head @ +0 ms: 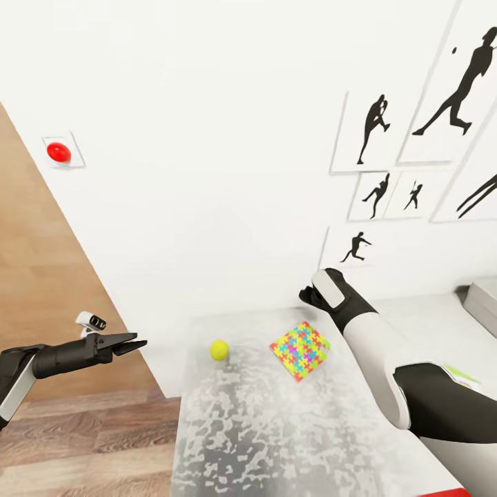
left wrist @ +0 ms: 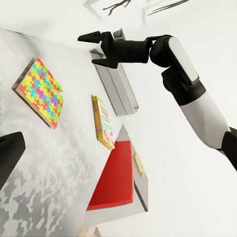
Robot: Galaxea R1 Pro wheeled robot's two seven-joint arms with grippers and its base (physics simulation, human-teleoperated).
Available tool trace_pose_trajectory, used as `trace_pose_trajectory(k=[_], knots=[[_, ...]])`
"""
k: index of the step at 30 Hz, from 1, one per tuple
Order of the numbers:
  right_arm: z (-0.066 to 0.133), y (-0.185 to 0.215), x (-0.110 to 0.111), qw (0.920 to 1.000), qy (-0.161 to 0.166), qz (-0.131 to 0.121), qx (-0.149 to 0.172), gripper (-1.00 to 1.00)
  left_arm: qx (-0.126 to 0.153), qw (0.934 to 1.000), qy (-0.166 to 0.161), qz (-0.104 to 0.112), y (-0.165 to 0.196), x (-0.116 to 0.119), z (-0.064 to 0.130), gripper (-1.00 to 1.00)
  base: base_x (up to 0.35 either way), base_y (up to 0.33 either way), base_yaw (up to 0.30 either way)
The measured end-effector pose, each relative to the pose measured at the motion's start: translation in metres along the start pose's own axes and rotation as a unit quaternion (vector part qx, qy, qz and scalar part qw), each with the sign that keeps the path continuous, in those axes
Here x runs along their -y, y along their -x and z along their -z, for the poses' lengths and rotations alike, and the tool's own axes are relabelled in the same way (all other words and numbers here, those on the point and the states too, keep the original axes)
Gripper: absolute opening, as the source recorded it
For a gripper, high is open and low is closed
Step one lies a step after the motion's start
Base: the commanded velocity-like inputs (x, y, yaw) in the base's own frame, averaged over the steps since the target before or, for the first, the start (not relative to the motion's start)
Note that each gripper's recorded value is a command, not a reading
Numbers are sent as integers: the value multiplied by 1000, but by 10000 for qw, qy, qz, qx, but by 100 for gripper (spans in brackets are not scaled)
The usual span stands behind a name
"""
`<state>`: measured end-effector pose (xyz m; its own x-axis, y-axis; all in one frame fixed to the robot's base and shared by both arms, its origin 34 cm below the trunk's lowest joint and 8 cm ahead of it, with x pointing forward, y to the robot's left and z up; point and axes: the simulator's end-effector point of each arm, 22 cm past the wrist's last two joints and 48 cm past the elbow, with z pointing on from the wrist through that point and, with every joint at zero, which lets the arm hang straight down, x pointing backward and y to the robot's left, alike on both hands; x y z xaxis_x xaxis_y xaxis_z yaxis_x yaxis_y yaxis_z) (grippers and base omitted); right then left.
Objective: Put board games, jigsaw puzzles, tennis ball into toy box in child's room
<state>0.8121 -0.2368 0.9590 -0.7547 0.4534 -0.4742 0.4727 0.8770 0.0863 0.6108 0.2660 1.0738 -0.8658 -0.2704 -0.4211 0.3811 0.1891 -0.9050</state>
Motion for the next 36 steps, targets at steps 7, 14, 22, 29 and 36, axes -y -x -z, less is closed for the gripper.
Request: trace_pose_trajectory(k=[7, 14, 22, 29, 36], knots=[[-7, -5, 1, 10000, -29, 6, -51, 100, -11, 10000, 17, 54, -2, -6, -1, 100, 0, 0, 0], [-14, -9, 2, 9999, -53, 18, -99, 100, -24, 9999, 43, 107, -4, -12, -1, 100, 0, 0, 0], [-19, -5, 6, 9997, -192, 156, 18, 100, -33, 9998, 72, 176, -6, -19, -1, 100, 0, 0, 0], [-24, 5, 10, 9984, -374, 231, 343, 100, -36, 9996, 104, 241, -8, -26, -1, 100, 0, 0, 0], [-31, 7, 13, 9981, -402, 189, 416, 100, -47, 9995, 123, 292, -10, -31, -2, 100, 0, 0, 0]])
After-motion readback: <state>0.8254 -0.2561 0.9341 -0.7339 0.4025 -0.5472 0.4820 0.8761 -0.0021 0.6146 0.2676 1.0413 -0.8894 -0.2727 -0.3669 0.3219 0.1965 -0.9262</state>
